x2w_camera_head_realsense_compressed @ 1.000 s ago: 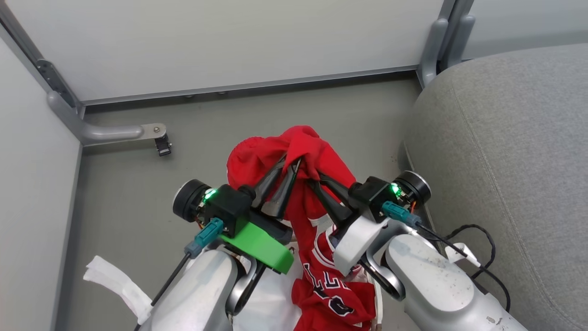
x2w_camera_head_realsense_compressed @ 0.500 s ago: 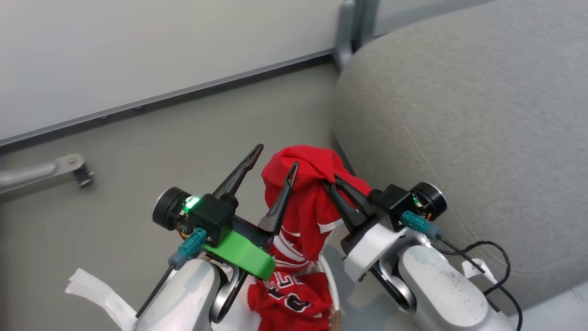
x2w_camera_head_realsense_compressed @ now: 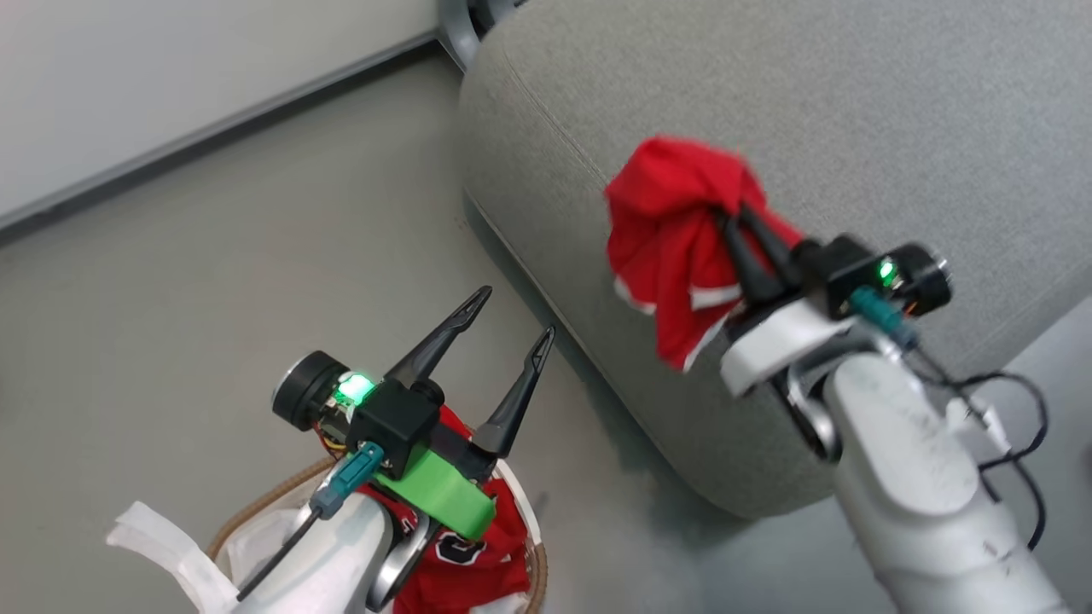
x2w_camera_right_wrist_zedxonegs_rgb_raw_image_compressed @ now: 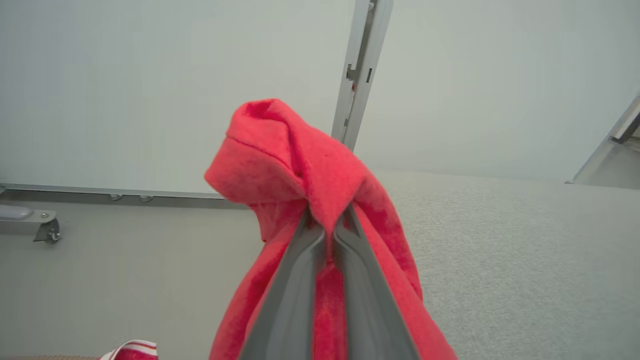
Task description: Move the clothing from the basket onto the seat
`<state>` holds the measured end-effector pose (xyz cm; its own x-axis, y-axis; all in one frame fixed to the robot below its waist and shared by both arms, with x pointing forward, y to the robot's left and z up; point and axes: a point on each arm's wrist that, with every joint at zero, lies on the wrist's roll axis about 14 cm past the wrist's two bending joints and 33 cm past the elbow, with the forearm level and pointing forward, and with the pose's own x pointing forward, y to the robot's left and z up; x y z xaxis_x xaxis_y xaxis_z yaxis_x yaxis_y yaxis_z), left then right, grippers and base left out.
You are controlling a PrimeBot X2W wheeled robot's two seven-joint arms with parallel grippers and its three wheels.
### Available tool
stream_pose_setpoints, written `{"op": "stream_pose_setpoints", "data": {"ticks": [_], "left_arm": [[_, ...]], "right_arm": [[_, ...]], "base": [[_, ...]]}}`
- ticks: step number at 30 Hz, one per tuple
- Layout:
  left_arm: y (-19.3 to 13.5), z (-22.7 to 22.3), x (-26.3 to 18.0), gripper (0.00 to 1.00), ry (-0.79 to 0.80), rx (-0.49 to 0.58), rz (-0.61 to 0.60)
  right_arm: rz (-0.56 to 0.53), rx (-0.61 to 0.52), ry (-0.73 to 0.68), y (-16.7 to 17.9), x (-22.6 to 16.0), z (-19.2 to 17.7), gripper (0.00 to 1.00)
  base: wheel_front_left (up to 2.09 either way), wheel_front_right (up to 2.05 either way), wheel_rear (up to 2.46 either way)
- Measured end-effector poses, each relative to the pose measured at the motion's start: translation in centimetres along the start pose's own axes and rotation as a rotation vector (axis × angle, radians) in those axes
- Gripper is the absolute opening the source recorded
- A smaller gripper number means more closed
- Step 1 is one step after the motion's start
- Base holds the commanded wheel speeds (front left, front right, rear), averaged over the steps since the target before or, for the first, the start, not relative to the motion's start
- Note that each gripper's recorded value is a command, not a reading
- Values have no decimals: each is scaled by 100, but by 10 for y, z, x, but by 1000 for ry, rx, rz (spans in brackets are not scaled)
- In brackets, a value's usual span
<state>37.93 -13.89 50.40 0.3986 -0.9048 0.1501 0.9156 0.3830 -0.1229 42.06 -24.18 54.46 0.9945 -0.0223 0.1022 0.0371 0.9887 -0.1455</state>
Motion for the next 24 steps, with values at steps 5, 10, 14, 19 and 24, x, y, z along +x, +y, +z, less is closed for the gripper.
{"op": "stream_pose_setpoints", "data": {"ticks": [5, 10, 14, 19, 24], "left_arm": [[17, -12, 3, 100, 4, -4, -25], [52, -37, -5, 100, 23, -13, -10], [76, -50, -10, 100, 15, -24, 10], [95, -80, -23, 100, 37, -71, 36], [110, -113, -40, 100, 77, -124, 76]], "right_arm": [[-95, -116, 2, -46, 32, 6, 0], [-185, -215, -19, -86, 84, 15, 0], [-193, -278, 3, -92, 118, 2, 0], [-222, -340, 49, -107, 156, -26, 0], [-275, -365, 80, -123, 182, -52, 0]], "base": [[0, 0, 0], [0, 0, 0], [0, 0, 0], [0, 0, 0], [0, 0, 0]]}}
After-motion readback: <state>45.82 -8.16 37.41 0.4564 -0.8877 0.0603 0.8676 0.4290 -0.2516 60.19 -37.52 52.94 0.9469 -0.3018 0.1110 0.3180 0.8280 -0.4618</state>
